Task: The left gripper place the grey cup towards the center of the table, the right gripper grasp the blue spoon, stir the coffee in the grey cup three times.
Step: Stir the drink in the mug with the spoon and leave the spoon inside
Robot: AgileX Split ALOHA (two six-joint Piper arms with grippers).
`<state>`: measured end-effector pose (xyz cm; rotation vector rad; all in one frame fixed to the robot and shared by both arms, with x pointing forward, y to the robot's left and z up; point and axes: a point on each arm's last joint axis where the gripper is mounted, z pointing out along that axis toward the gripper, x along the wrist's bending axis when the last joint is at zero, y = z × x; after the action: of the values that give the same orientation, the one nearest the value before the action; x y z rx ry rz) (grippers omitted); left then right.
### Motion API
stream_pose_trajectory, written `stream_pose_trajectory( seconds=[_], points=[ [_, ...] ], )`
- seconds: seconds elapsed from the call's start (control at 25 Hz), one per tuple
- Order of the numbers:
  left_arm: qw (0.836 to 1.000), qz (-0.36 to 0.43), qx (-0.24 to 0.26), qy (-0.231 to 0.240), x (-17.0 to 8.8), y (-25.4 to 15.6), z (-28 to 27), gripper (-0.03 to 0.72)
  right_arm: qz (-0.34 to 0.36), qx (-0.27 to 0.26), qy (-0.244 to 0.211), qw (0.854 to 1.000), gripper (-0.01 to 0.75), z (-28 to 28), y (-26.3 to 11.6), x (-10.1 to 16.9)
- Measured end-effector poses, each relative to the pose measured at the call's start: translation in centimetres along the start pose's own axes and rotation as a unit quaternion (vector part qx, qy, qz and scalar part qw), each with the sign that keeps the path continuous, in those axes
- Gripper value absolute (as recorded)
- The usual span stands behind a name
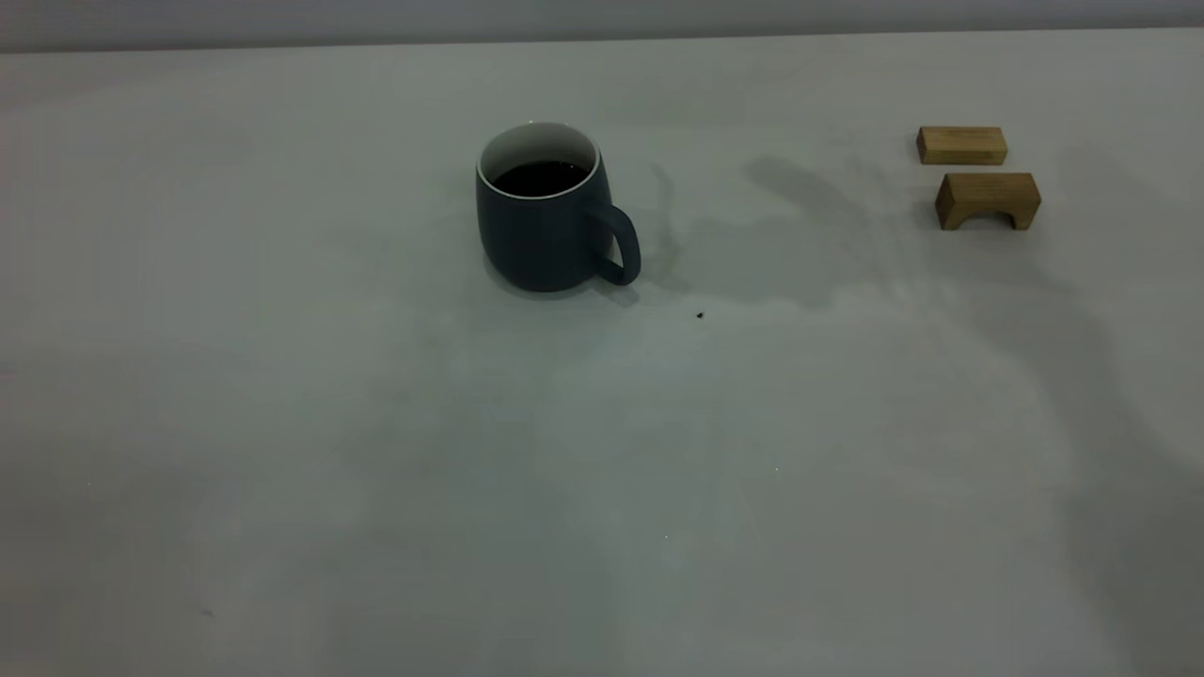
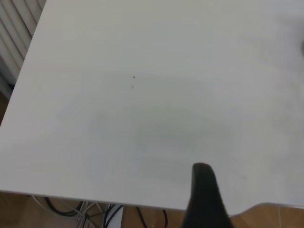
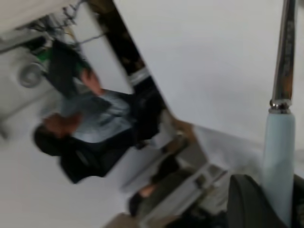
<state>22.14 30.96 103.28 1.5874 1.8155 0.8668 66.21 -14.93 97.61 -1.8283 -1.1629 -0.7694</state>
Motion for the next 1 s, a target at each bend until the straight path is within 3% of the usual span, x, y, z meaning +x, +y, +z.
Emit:
stream_pose_trajectory(
  seconds=[0.16,0.36,0.68,1.0],
  points=[
    [1.0,0.0,0.0,0.0,0.0,0.0,0.0,0.585,0.101,0.017,0.008,0.995,0.145,1.5,-1.0,0.8],
    [1.0,0.0,0.0,0.0,0.0,0.0,0.0,0.585,0.222,0.023,0.006,0.975,0.145,3.8,-2.4,1.7],
    [1.0,0.0,0.0,0.0,0.0,0.0,0.0,0.585,0.33,0.003,0.025,0.944,0.145,6.8,-3.6,2.8],
    [1.0,0.0,0.0,0.0,0.0,0.0,0.0,0.585,0.454,0.038,0.08,0.887,0.145,10.4,-2.0,0.8]
  ],
)
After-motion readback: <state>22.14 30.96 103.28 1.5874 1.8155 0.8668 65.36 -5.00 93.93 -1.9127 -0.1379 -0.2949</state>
